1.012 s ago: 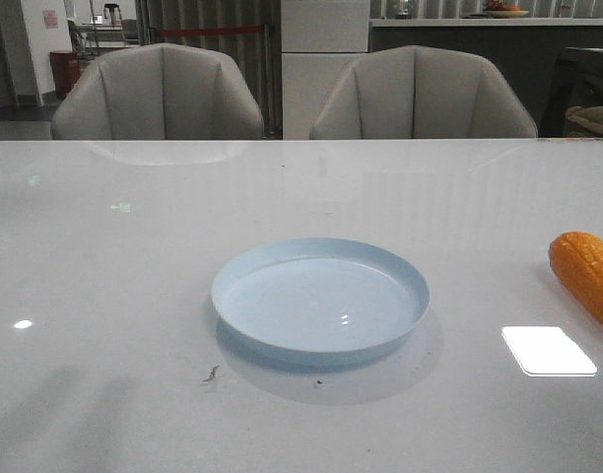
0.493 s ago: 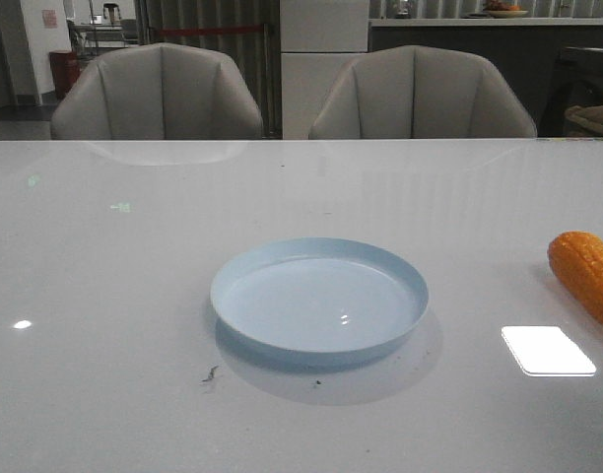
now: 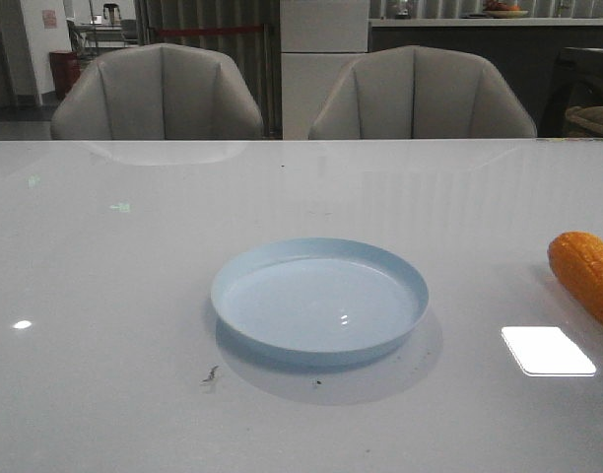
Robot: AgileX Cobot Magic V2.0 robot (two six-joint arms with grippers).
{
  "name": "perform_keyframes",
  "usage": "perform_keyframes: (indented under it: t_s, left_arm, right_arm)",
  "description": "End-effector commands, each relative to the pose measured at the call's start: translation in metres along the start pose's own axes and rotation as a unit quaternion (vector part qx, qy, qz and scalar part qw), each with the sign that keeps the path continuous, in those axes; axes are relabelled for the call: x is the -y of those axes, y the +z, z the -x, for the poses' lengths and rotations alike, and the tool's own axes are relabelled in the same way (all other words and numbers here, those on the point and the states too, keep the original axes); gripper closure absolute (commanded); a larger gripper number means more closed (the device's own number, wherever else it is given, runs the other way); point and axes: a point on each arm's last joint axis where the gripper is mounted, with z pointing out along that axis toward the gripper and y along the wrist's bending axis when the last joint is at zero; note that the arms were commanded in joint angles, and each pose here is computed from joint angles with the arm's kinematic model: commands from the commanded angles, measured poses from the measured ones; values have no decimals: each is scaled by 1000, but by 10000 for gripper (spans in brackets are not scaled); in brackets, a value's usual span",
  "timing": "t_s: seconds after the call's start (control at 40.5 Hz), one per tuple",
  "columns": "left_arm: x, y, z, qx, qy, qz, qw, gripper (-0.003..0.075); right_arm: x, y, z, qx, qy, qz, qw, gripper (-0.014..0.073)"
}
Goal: Place corn on plate with both arms
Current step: 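Lower the right gripper onto the orange corn cob and grasp it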
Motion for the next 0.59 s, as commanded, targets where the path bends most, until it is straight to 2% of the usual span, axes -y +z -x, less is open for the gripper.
perform_keyframes:
  t_s: [0.0,0.296,0.567]
  left_arm:
    - [-1,-5,12,32,-5,3,999,405]
    - [0,-5,6,3,-5,-1,1000,405]
    - [0,-5,6,1,-4,-1,1000,405]
  right_arm:
    - [7,13,36,32,9,-15,999,-8]
    - [10,74,91,-68,12,-16,997,-8]
    - [11,131,94,-144,16,-13,989,-8]
